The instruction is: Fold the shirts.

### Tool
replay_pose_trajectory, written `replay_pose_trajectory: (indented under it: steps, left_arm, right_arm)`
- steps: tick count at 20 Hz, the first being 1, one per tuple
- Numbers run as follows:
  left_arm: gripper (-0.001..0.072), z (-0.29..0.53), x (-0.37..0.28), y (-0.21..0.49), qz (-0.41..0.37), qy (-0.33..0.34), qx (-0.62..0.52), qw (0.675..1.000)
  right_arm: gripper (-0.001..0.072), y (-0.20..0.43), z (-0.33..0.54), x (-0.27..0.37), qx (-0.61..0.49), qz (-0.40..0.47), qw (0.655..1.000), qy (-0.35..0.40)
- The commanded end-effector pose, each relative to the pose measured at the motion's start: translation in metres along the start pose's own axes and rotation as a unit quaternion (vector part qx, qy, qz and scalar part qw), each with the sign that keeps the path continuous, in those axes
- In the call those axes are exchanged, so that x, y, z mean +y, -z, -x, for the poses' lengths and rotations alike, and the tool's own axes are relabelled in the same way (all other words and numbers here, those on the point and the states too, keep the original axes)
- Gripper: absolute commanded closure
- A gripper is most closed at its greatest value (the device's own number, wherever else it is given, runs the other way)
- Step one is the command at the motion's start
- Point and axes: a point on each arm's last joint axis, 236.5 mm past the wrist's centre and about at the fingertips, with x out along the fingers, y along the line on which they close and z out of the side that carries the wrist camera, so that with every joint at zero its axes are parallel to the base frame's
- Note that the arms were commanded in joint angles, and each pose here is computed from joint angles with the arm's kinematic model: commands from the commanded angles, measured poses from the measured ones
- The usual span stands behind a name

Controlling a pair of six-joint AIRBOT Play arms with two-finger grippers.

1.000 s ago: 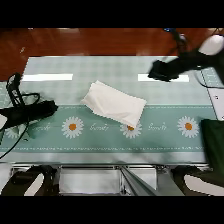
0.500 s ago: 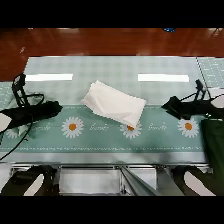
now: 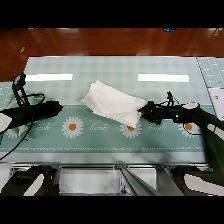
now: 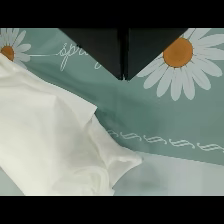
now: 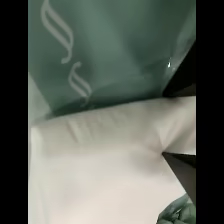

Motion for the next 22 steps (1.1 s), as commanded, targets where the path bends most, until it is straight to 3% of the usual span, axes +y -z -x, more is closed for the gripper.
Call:
replay_pose_trajectory:
  steps: [1,3,4,7,8,14,18,22]
  left_arm:
    - [0.0682,0.0,0.0,-0.001,0.0,0.0,-0.003,1.0]
    - [0.0682,-0.001,0.0,-0.003,0.001,0.0,-0.005,1.0]
    - [0.0682,-0.002,0.0,-0.003,0.001,0.0,-0.005,1.0]
    - [0.0683,-0.005,0.002,-0.001,0.003,-0.003,0.002,1.0]
    - [0.0682,-0.005,0.002,-0.001,0.003,-0.003,0.002,1.0]
    - [0.0682,-0.008,0.004,0.0,0.005,-0.005,0.007,1.0]
    - [0.0682,-0.009,0.004,0.001,0.006,-0.005,0.009,1.0]
    - [0.0682,-0.009,0.001,0.002,0.011,0.001,0.011,1.0]
  right_arm:
    - [0.0305,0.001,-0.018,0.011,0.006,-0.003,1.0,-0.025]
    - [0.0313,0.004,-0.028,0.025,0.02,0.022,0.999,-0.027]
    - [0.0356,0.005,-0.034,0.036,0.025,0.038,0.998,-0.031]
    - [0.0654,0.008,-0.05,0.071,0.042,0.088,0.994,-0.044]
    - [0.0689,0.01,-0.054,0.082,0.05,0.114,0.991,-0.045]
    - [0.069,-0.006,-0.025,0.146,0.058,0.262,0.963,-0.002]
    - [0.069,-0.039,0.037,0.223,-0.011,0.369,0.929,0.031]
    - [0.069,-0.069,0.116,0.271,-0.082,0.414,0.905,0.057]
